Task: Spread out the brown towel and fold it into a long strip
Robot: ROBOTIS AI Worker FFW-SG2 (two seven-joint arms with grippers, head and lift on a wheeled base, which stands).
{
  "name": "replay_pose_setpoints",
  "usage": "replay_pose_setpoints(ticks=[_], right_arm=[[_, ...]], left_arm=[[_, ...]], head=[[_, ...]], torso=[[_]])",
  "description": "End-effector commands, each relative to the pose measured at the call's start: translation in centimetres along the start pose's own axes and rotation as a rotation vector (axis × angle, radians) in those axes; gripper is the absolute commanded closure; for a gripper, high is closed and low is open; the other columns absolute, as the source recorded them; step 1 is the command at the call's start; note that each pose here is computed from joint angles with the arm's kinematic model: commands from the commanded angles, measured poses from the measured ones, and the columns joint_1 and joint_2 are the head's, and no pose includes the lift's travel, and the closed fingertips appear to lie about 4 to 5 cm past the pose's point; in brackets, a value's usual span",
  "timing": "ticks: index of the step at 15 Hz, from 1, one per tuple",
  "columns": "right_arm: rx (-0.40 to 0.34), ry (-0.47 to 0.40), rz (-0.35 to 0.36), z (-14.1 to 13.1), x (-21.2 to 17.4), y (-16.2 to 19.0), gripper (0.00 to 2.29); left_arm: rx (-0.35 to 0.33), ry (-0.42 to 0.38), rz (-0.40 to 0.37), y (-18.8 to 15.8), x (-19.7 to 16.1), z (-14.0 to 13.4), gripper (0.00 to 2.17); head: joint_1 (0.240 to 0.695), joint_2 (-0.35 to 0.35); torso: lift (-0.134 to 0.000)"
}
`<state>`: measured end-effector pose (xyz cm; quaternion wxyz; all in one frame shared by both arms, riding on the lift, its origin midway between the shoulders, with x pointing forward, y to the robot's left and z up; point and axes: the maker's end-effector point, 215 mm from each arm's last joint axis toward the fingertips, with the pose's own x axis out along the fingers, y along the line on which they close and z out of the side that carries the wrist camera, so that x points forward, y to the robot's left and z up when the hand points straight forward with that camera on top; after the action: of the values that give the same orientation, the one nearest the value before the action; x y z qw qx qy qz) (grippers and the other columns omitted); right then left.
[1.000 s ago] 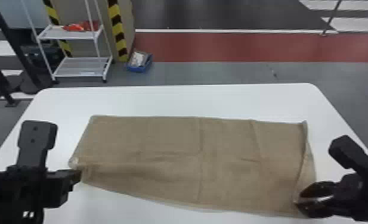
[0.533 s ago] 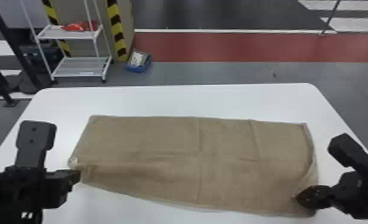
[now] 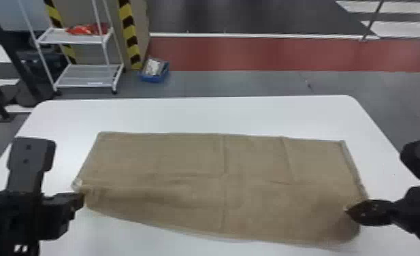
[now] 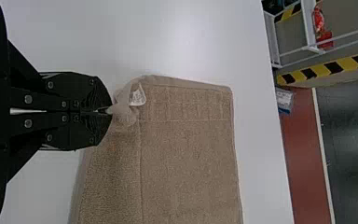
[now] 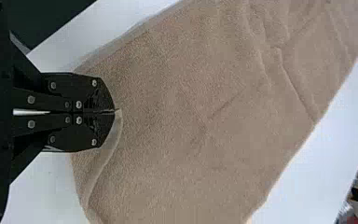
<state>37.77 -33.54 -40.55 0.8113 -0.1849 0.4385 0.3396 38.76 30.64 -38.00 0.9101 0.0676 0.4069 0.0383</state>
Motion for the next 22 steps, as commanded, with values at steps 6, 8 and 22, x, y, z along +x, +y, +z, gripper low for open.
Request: replay_pose_setpoints(ticks=[6,8,22], right_arm=[[0.108,-0.193,-0.135,-3.4,-9.9,-6.2,1.29],[0.139,-0.223,-0.159,-4.6,-11.2,-7.3,1.29],[0.157,-0.323,-0.158,1.9,-9.3,-14.6,1.29]], left_arm=[[0.020,-0.162,0.050,1.0,-5.9,4.1,1.83],[0.016,-0.205,0.059,1.2,-7.1,5.5,1.83],[0.008,-0.208,0.137,2.9,-4.3,8.2,1.82]], head=[[0.695,-0.140],[0.695,-0.180],[0.695,-0.205]], torso=[[-0.125],[-0.125],[-0.125]])
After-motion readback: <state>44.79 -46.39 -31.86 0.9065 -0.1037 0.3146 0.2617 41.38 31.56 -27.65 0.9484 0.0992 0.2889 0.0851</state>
